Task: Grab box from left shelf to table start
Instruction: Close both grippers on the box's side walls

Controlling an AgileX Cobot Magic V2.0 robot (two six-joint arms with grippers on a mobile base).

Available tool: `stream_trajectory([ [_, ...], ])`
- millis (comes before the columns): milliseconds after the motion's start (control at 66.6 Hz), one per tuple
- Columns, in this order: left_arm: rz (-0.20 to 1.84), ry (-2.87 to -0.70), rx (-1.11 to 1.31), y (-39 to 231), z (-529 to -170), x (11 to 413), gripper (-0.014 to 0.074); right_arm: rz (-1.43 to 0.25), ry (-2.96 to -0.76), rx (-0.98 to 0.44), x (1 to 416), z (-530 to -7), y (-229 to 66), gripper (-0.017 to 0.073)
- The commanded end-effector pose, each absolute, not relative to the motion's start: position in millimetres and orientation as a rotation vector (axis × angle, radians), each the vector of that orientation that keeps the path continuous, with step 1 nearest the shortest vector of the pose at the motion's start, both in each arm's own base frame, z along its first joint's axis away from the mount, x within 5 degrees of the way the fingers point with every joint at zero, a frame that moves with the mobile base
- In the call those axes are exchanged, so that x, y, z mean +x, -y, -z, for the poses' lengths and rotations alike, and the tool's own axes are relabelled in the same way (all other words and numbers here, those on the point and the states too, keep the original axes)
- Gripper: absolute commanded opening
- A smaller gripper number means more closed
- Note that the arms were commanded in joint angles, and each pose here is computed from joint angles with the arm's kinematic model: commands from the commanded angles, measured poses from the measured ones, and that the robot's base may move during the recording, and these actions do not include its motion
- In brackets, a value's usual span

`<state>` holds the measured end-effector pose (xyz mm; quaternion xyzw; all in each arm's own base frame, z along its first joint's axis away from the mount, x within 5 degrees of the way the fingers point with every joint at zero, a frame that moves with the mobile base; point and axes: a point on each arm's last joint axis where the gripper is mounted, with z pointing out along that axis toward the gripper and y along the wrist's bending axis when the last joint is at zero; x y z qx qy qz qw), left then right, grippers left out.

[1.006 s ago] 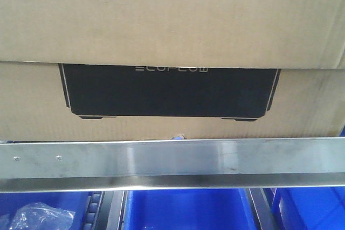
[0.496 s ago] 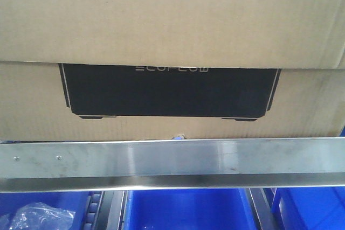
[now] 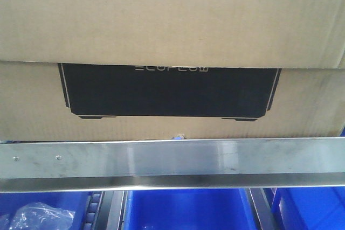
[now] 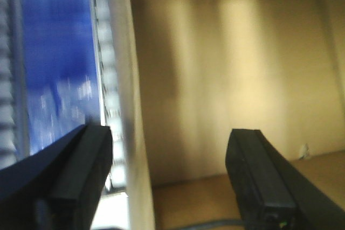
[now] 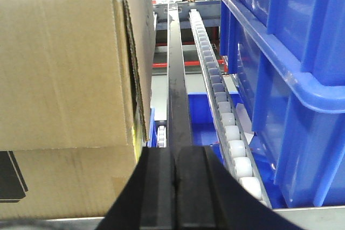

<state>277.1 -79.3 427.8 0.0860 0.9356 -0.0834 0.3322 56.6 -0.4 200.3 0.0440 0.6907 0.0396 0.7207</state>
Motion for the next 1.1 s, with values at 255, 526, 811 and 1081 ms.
stream_trajectory([
  [255,0.120,-2.464,0.185,80,-439,300,0.0362,-0.089,-1.415,0.097,55,-211,1,0.0058],
  [526,0.117,-2.462,0.185,80,-440,302,0.0362,-0.110,-1.440,0.102,48,-241,0,0.0264],
  [811,0.120,-2.462,0.185,81,-440,302,0.0362,-0.101,-1.546,0.079,46,-297,-2,0.0593],
  [1081,0.119,-2.464,0.185,81,-440,302,0.0362,-0.076,-1.728,0.043,88,-372,-2,0.0582],
])
